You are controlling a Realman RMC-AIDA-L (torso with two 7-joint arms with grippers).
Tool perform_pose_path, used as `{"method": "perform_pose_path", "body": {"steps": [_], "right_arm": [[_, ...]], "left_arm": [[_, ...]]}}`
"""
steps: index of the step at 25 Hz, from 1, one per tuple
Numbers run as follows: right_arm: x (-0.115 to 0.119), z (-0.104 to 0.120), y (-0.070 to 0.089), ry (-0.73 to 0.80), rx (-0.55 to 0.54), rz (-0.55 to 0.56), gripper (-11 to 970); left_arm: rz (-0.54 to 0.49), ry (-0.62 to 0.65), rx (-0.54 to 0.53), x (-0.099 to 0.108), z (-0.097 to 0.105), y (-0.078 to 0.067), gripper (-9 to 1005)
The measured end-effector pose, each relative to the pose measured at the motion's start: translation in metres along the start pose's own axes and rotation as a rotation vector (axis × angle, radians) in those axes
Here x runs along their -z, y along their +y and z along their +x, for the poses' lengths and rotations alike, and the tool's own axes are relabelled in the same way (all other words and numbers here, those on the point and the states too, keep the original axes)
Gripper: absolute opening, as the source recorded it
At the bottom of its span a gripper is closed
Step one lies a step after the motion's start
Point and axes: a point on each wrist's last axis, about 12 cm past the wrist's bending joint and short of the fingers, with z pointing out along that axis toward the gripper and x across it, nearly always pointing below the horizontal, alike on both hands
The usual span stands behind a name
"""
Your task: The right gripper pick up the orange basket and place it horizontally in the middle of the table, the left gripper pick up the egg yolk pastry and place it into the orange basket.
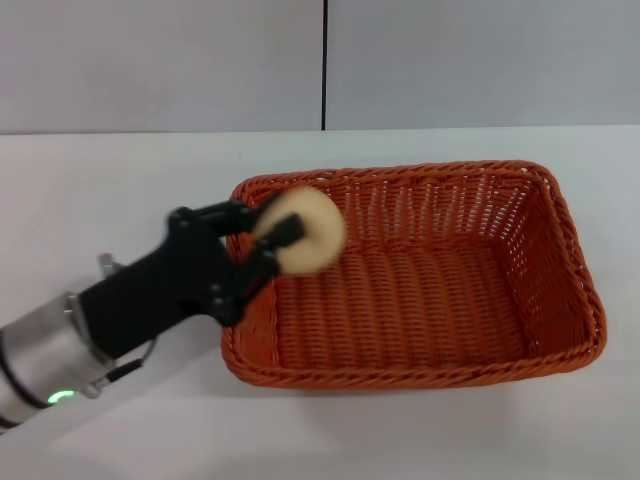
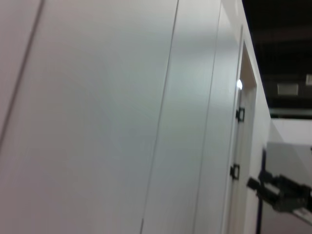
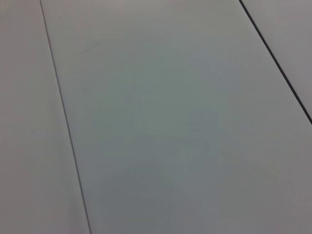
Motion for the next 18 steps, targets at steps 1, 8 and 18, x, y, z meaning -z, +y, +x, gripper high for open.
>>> {"method": "perform_pose_path", "body": {"steps": [1,8,18], "right_arm": [[0.0,0.0,0.0,0.0,0.0,0.0,519],[0.006,0.003,0.0,0.001,-0.014,0.023,519],[0.006,0.01,-0.002,-0.003,0.03,0.054,518]], "left_arm": [[0.0,0.0,0.0,0.0,0.0,0.0,176],[0.004,0.076,0.014,-0.01,0.009,0.002,334],[-0.259,-0.003,-0.045,0.049,-0.007,0.016,596]]}}
